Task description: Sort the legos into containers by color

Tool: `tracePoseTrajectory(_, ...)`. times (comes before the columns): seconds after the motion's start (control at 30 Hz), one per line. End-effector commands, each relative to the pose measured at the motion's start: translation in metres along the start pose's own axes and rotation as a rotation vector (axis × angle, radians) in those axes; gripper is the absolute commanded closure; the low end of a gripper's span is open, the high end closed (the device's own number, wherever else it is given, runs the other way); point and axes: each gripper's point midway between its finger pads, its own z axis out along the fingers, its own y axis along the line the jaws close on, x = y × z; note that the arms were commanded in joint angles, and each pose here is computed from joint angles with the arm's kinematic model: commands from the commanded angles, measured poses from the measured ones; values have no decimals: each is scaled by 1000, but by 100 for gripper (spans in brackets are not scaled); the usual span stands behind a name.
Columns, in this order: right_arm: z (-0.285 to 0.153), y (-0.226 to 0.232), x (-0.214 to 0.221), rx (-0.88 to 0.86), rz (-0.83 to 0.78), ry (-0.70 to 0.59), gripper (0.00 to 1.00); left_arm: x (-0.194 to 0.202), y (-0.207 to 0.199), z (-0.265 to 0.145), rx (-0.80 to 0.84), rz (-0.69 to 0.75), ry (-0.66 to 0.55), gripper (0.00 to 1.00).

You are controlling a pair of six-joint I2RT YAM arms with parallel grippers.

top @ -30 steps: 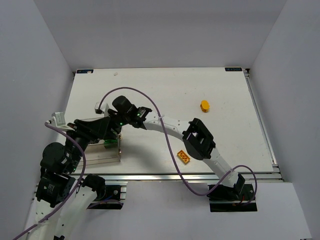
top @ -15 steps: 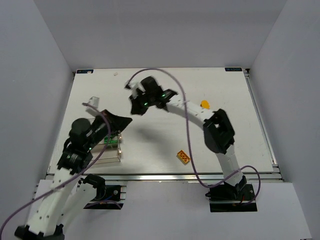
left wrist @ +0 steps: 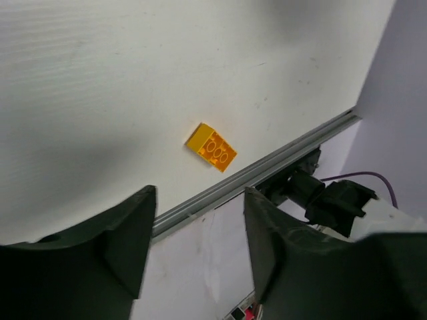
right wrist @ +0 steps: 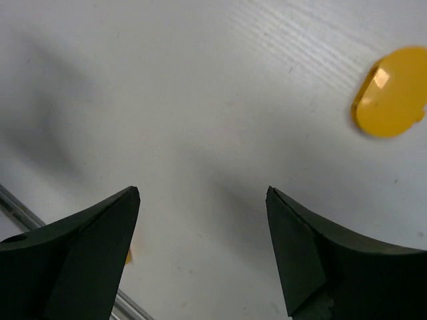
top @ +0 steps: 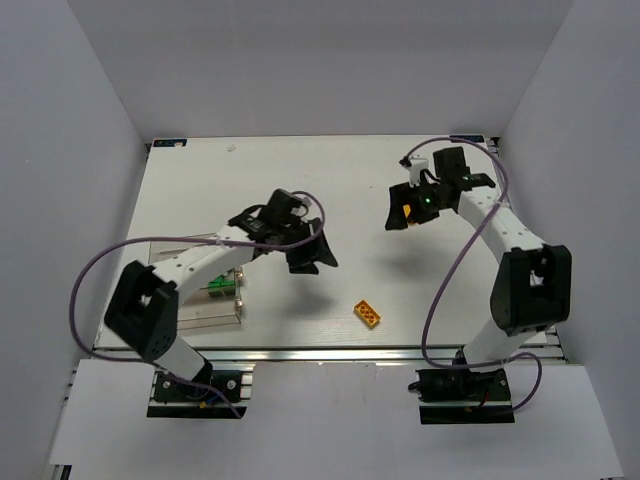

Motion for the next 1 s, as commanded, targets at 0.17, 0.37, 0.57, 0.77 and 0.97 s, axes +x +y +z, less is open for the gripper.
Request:
tracePoseTrajectory(0.17, -61, -13, -4, 95, 28, -133, 15, 39, -37, 56, -290, -96, 61, 27)
tracePoseTrajectory(0.37, -79, -24, -5, 102, 88, -184, 16, 74, -24, 91, -634, -204, 121, 23)
tracePoseTrajectory(0.57, -99, -26, 4, 123, 96, -228, 16, 94, -35, 108, -690, -255, 58, 21)
tracePoseTrajectory(0.77, -108, -27, 16, 125, 114, -243, 16, 103, -21, 114, -755, -265, 31, 21)
tracePoseTrajectory(0.97, -115, -29, 16, 119, 119, -258, 16, 104, -12, 137, -750, -267, 26, 24)
